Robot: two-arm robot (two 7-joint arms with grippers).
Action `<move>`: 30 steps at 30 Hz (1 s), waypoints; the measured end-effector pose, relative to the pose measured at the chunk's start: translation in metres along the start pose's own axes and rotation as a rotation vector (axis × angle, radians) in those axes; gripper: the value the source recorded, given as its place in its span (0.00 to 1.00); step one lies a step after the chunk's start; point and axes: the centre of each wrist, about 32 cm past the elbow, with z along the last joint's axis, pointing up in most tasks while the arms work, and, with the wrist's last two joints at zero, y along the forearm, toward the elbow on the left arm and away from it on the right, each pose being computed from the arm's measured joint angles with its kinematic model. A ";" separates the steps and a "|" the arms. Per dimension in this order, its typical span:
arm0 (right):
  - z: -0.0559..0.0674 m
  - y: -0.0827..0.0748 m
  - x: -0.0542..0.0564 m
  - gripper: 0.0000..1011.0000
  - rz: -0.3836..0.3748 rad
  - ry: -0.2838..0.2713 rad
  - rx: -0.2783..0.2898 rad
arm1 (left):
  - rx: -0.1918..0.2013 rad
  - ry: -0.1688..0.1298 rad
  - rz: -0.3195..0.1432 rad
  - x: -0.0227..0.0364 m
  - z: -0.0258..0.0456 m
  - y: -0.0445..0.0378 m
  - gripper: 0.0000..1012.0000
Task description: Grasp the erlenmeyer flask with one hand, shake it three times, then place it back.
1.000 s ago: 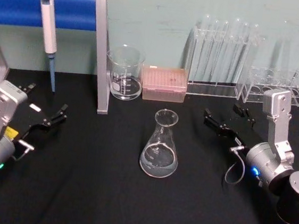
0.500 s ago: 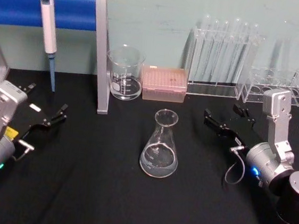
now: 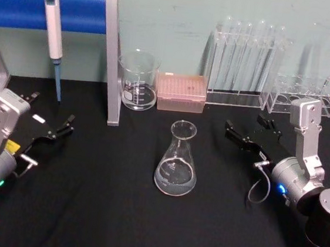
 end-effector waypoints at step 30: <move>0.000 0.000 0.000 0.99 0.000 0.000 0.000 | 0.000 0.000 0.000 0.0000 0.0000 0.0000 0.99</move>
